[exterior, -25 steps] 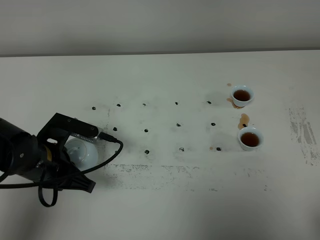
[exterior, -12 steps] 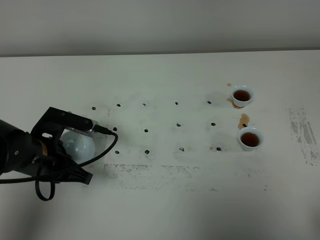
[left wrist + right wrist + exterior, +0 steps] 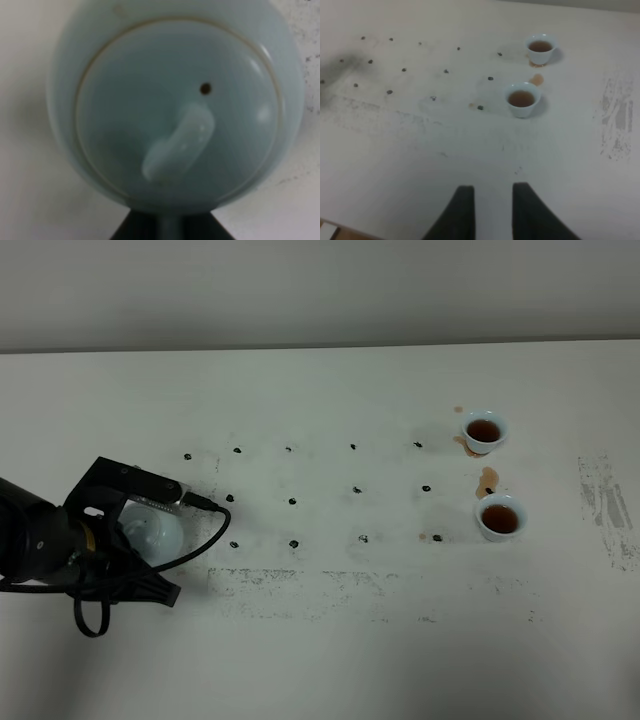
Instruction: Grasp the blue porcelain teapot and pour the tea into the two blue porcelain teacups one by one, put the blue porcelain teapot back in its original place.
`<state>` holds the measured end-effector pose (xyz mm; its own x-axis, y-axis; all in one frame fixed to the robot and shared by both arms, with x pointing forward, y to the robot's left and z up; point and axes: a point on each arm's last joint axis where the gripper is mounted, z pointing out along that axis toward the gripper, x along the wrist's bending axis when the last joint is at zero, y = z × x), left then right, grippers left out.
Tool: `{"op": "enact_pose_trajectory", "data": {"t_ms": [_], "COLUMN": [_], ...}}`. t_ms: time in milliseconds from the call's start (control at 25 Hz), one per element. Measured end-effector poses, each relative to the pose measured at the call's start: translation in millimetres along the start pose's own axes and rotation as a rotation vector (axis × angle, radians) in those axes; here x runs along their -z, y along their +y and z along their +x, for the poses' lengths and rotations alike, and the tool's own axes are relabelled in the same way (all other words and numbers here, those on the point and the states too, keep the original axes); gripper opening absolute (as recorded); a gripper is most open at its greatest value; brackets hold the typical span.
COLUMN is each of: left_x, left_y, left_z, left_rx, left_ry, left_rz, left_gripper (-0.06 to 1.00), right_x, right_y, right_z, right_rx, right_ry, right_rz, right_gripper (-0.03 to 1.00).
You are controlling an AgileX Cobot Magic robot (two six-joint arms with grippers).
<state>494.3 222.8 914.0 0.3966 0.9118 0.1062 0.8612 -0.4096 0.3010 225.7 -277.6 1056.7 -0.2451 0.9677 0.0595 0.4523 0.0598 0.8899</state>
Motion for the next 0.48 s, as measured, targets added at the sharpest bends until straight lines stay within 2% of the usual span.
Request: {"op": "enact_pose_trajectory", "data": {"t_ms": [160,480], "left_x": [-10,-13], "left_y": [-2,1], "left_z": [-1,-2], "left_rx": [-0.004,-0.003], "left_ry": [-0.005,-0.008], "left_rz": [0.026,0.002], "left_gripper": [0.09,0.09], "right_x": [0,0], "right_y": [0,0], "right_z": [0,0], "right_rx": [0.0,0.0], "right_ry": [0.0,0.0], "right_rz": [0.0,0.0], "right_gripper": [0.22,0.22]}}
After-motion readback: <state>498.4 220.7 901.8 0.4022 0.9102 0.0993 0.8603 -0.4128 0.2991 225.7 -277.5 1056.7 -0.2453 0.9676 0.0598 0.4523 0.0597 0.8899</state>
